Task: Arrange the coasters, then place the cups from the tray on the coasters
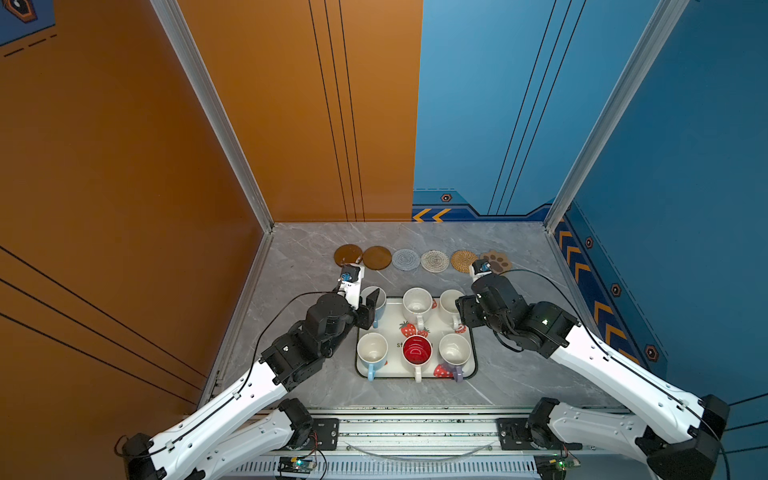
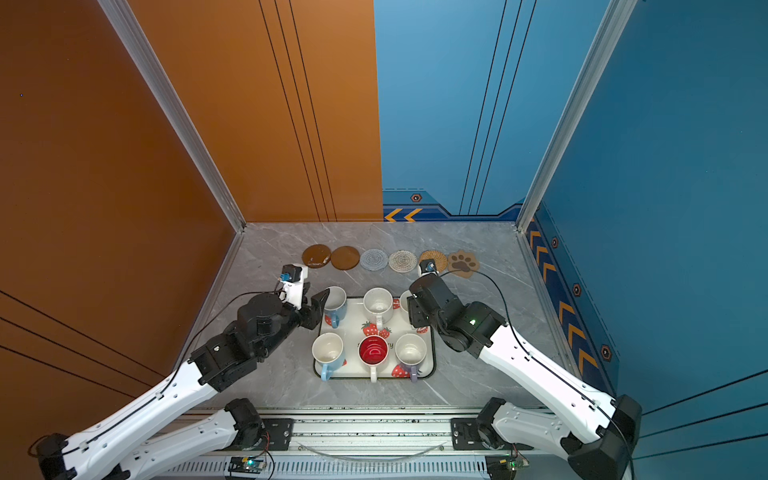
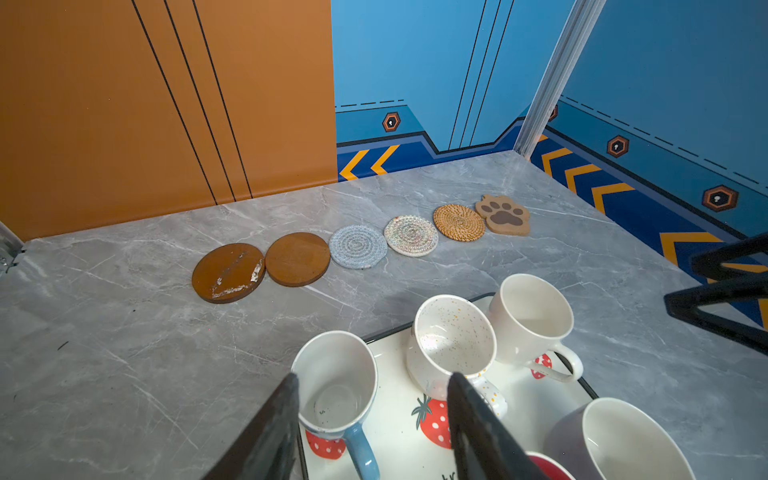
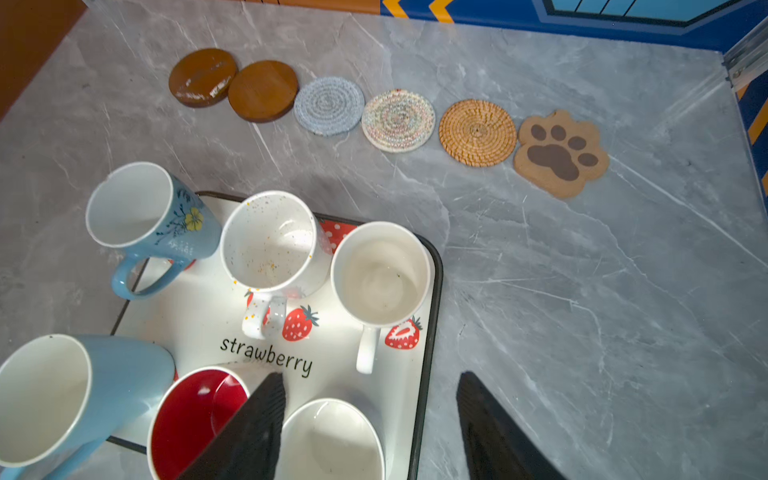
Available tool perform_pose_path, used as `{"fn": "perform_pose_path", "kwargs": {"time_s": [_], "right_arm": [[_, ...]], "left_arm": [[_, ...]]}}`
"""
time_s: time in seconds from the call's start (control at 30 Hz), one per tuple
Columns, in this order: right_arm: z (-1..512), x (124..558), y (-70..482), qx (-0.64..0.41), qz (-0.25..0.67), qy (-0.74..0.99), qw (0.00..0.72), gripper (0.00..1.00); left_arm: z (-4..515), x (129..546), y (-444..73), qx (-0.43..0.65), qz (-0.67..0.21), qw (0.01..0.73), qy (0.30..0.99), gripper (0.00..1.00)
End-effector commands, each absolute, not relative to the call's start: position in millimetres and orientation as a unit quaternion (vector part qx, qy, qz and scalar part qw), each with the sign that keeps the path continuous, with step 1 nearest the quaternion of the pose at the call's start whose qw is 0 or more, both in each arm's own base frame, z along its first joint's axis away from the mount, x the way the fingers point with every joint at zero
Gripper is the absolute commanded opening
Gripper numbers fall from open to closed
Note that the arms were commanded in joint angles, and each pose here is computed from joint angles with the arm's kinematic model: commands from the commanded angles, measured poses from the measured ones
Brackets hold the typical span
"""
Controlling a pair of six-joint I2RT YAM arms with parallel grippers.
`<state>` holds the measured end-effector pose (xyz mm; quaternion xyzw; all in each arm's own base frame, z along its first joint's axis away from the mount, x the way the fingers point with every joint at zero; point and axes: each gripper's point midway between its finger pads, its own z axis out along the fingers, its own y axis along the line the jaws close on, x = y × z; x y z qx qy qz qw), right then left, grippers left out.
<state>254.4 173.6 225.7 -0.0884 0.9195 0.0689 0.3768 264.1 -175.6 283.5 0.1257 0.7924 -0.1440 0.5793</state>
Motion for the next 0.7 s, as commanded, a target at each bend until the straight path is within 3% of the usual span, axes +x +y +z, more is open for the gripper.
{"fn": "perform_pose_path", "kwargs": {"time_s": [0.0,0.33,0.67], "right_arm": [[202,241,165,-0.08,0.045,0.936,0.34,0.65],[154,237,180,-0.079,0.075,0.953,0.282,0.71],[124,250,188,-0.074,0.075,0.966,0.235,0.68]], "left_arm": [[292,264,-172,0.125,-0.135,0.601,0.778,0.59],[286,266,-163,0.118,-0.119,0.605,0.778,0.64],[282,270,-161,0.115,-0.116,0.605,0.78,0.7]]}}
